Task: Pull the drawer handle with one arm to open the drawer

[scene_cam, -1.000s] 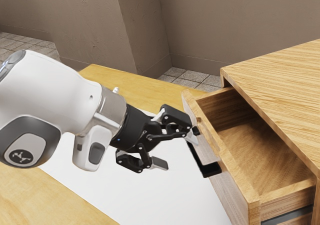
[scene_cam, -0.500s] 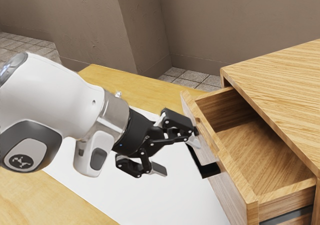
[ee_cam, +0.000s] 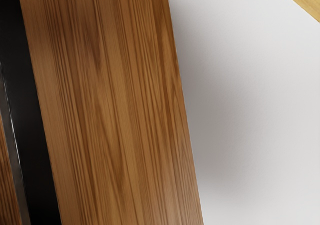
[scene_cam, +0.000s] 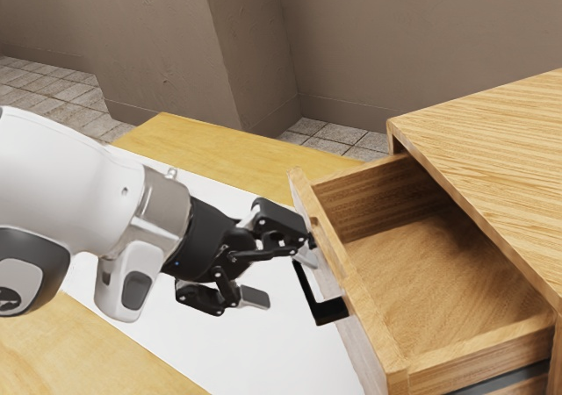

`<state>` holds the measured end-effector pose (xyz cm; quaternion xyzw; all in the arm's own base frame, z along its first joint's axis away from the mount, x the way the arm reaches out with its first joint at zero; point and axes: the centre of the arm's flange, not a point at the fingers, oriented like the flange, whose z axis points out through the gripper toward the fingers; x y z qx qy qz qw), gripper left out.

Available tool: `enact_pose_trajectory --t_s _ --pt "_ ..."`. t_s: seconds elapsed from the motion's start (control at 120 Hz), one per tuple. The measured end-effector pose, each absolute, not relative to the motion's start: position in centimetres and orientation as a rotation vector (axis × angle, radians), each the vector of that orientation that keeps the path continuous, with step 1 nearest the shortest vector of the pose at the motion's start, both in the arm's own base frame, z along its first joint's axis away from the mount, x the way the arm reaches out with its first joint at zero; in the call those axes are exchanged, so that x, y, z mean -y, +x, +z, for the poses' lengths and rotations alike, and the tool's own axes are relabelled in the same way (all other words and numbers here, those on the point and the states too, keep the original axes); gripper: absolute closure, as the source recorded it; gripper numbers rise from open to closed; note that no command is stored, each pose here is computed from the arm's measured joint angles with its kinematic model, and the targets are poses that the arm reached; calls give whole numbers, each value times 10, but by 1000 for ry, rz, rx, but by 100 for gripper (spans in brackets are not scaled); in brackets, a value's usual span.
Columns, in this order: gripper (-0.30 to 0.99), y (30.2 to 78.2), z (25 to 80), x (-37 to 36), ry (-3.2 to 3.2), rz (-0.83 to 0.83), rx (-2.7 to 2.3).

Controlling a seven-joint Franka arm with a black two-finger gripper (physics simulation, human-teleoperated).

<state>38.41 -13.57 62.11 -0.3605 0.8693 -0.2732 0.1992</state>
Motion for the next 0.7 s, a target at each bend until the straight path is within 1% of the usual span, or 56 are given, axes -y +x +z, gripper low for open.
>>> enact_pose_trajectory --t_s 0.042,0.108,0.225,0.533,0.7 --pt "10 380 624 138 -1002 -770 -2432" --pt "-2 375 624 139 -1000 -776 -2438" --pt "0 371 619 136 -1009 -774 -2448" --pt "0 348 621 127 -1006 -776 -2432" --pt "0 343 618 124 -1016 -768 -2438"
